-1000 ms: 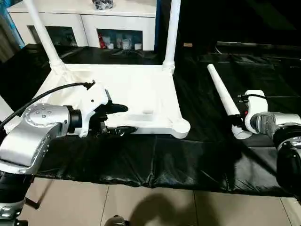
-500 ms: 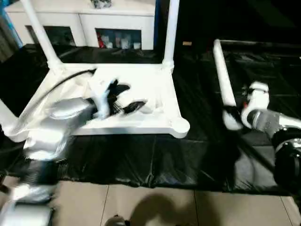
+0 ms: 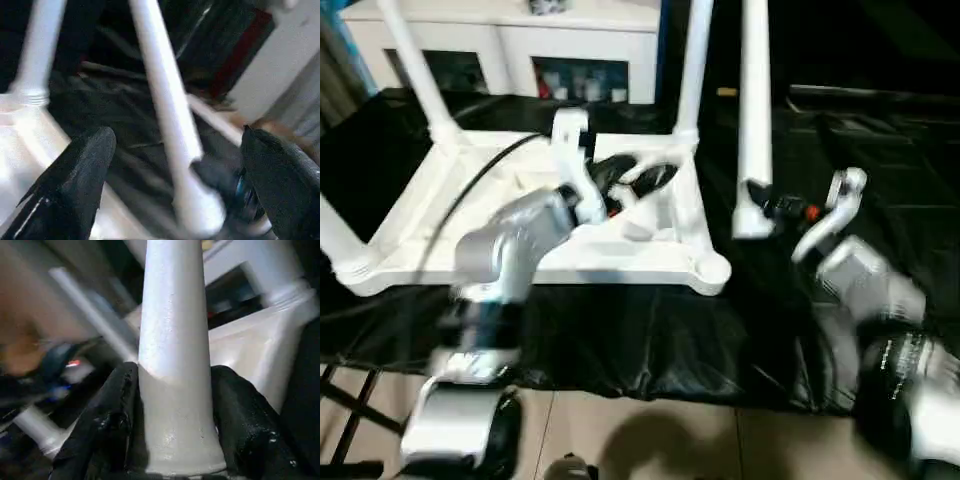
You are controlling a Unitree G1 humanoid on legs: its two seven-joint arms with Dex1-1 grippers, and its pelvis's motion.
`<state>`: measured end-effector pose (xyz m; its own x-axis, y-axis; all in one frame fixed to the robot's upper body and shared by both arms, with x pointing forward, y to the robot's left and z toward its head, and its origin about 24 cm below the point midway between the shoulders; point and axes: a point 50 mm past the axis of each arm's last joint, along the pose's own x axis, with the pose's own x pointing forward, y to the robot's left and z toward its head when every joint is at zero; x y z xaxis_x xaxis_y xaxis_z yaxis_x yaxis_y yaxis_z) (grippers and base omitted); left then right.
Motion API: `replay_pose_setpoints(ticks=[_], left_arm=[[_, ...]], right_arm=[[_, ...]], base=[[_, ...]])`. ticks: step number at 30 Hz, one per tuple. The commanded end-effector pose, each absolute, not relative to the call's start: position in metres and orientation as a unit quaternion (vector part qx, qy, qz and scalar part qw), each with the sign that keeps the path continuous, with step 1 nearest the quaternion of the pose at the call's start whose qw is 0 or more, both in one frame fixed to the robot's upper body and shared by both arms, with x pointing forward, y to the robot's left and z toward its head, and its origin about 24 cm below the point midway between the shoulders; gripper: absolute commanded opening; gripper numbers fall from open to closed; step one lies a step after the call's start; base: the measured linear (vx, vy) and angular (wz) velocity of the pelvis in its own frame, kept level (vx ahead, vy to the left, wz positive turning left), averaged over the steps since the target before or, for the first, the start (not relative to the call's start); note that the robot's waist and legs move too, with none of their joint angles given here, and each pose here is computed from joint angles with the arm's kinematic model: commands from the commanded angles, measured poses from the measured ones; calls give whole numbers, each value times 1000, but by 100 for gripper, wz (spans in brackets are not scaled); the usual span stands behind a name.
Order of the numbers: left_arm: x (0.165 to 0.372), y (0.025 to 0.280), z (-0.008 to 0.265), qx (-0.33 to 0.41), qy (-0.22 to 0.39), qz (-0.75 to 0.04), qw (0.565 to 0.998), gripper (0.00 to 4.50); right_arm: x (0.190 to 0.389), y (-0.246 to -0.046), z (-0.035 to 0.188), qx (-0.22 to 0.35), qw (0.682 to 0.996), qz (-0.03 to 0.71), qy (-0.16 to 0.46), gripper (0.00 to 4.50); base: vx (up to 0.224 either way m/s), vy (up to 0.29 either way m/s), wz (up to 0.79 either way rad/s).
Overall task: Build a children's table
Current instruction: Pick table leg
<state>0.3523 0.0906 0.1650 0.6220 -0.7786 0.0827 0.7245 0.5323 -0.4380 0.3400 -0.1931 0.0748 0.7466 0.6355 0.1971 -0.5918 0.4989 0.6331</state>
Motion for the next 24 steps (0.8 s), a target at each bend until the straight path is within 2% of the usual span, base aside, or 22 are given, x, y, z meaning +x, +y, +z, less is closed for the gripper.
replay_pose_setpoints(ticks=[1, 7, 15, 16, 19, 20, 24], left_arm=[[354, 83, 168, -246, 73, -441, 860, 450], [353, 63, 168, -292, 106, -465, 829, 450], [348, 57, 171, -321, 108, -490, 803, 450], [349, 57, 171, -319, 106, -489, 805, 421], [351, 61, 170, -315, 104, -472, 817, 414], [354, 62, 170, -317, 100, -457, 825, 394], [360, 70, 168, -317, 96, -407, 851, 368]], right_arm=[[332, -188, 93, 354, 840, 412, 1, 189], [310, -169, 92, 353, 804, 477, 29, 189], [302, -159, 90, 333, 796, 501, 67, 189], [301, -157, 90, 332, 796, 502, 68, 189], [299, -155, 90, 325, 796, 505, 73, 189], [298, -154, 90, 318, 797, 507, 77, 189], [295, -149, 90, 282, 805, 515, 91, 189]], base=[[0, 0, 0], [0, 0, 0], [0, 0, 0], [0, 0, 0], [0, 0, 0], [0, 0, 0], [0, 0, 0]])
